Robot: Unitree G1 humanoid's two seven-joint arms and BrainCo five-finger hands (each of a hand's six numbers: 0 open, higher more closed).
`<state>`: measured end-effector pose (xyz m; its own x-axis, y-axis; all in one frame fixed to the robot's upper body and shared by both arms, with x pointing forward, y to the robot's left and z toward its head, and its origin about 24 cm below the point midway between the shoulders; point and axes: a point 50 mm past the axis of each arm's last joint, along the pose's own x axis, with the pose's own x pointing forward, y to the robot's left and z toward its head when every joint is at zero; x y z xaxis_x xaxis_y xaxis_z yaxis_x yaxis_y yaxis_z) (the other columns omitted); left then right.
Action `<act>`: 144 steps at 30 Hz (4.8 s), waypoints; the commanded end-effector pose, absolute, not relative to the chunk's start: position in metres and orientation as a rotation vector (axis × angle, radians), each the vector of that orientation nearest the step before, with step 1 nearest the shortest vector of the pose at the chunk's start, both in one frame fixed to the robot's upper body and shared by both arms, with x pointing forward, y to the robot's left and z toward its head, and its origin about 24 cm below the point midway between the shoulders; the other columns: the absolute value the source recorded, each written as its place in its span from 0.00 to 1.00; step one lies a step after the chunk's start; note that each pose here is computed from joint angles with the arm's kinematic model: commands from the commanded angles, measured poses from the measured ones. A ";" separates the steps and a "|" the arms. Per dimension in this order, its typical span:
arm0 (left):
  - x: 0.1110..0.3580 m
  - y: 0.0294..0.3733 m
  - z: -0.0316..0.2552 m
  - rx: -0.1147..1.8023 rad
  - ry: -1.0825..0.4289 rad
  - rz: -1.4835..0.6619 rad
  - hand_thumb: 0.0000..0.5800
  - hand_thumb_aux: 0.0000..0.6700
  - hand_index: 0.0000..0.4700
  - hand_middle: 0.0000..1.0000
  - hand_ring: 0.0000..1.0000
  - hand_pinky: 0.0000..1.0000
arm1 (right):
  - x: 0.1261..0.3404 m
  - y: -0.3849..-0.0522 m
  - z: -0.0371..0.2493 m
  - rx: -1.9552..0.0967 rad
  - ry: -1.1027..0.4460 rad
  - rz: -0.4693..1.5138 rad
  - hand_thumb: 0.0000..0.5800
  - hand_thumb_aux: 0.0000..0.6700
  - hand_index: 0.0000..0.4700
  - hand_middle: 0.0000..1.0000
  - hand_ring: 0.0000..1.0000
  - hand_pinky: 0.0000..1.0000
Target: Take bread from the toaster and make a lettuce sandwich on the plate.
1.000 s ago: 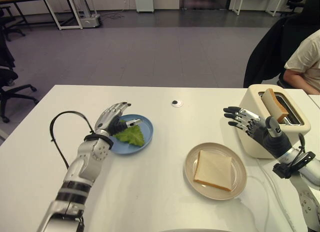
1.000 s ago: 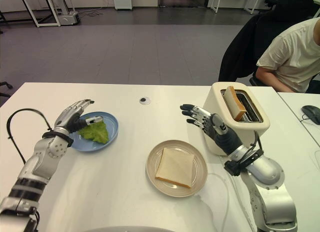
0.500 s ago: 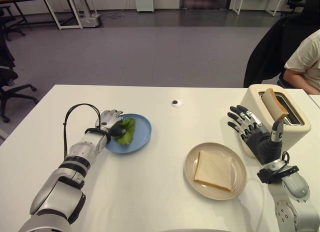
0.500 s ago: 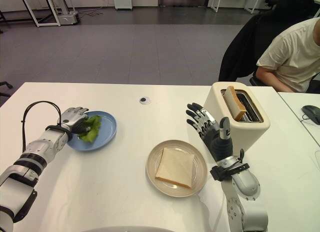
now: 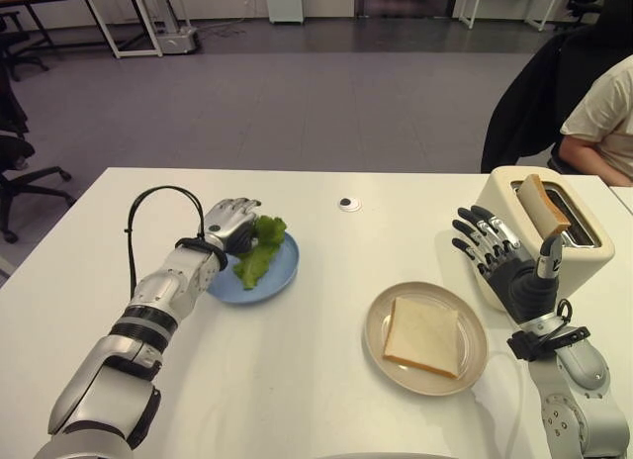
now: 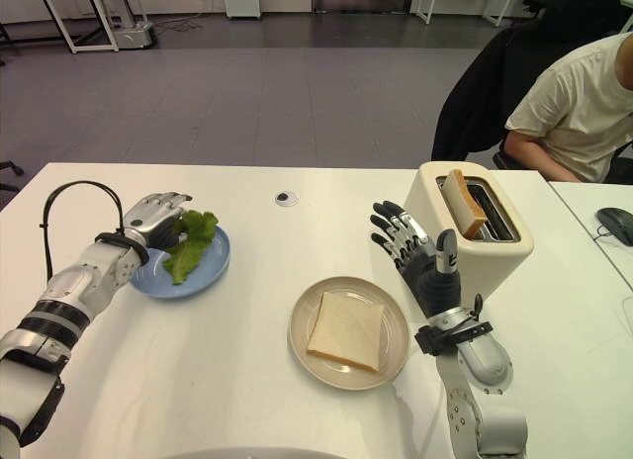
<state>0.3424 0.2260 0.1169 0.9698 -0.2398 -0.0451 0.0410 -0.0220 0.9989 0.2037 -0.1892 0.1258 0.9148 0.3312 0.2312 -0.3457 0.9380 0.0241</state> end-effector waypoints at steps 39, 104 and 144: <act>0.290 0.061 0.112 0.796 -0.175 -0.837 0.00 0.00 0.00 0.00 0.00 0.00 | 0.226 -0.233 0.202 -0.710 -0.427 -0.028 0.00 0.00 0.00 0.00 0.00 0.00; 0.233 0.120 0.137 0.680 -0.254 -0.512 0.00 0.00 0.00 0.00 0.00 0.00 | 0.214 -0.210 0.120 -0.452 0.172 0.709 1.00 1.00 1.00 0.00 0.00 0.00; 0.210 0.069 0.052 1.272 -0.291 -1.017 0.00 0.00 0.00 0.00 0.00 0.00 | 0.245 -0.181 0.160 -0.311 -0.253 0.543 0.00 0.00 0.00 0.00 0.00 0.00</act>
<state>0.2129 0.0580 0.0610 0.5405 -0.7965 -0.2711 0.3539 -0.0771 0.9321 0.2516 -0.1761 0.1641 0.8342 0.5302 0.1516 -0.4412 0.8066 -0.3933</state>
